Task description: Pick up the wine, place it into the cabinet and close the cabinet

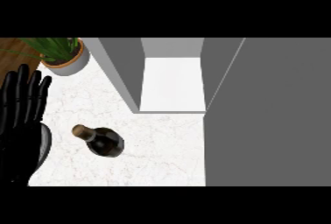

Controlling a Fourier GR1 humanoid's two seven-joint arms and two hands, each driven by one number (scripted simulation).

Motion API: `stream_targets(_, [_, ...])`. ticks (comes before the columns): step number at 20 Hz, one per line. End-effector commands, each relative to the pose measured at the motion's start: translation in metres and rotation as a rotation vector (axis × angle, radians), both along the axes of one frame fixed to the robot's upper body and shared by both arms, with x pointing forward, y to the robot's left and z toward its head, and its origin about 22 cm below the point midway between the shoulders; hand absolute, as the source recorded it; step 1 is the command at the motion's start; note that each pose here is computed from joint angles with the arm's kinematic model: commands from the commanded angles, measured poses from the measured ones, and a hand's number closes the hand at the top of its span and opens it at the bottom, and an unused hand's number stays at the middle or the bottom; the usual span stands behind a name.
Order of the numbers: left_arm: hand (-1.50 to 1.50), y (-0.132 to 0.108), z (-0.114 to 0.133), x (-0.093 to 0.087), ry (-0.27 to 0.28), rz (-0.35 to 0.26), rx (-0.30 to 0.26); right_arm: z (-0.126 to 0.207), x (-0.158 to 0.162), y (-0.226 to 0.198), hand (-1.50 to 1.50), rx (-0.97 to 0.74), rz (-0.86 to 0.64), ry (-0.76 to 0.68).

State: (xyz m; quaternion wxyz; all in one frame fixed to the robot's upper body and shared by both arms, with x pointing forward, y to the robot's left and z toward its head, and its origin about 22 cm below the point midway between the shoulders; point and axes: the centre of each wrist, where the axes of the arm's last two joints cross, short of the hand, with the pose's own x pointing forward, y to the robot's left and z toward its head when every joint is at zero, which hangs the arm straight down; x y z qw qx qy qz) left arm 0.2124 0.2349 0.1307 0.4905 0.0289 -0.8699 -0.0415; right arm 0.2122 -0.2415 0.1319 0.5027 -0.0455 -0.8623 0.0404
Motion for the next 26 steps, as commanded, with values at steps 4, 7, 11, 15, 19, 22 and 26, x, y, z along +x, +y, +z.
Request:
stream_targets(4, [-1.50, -0.014, -0.012, -0.012, 0.016, -0.482, 0.036, 0.001, -0.016, 0.010, -1.50, 0.020, 0.073, 0.001])
stream_targets(7, [-1.50, -0.040, -0.046, -0.026, 0.219, -0.771, -0.124, -0.018, -0.016, 0.021, -1.50, 0.045, 0.253, 0.122])
stream_targets(11, [-1.50, -0.021, -0.042, -0.051, 0.283, -0.902, -0.159, 0.003, -0.042, 0.014, -1.50, 0.033, 0.294, 0.155])
stream_targets(15, [-1.50, -0.006, -0.021, -0.071, 0.301, -0.950, -0.167, 0.013, -0.054, 0.006, -1.50, 0.016, 0.308, 0.166])
stream_targets(19, [-1.50, 0.006, -0.005, -0.080, 0.283, -0.962, -0.162, 0.037, -0.058, 0.022, -1.50, 0.023, 0.302, 0.162])
stream_targets(22, [-1.50, 0.009, 0.015, -0.098, 0.280, -0.958, -0.158, 0.031, -0.076, 0.024, -1.50, 0.039, 0.293, 0.152])
stream_targets(26, [-1.50, 0.011, 0.008, -0.105, 0.291, -0.917, -0.190, 0.040, -0.090, 0.018, -1.50, 0.023, 0.293, 0.159])
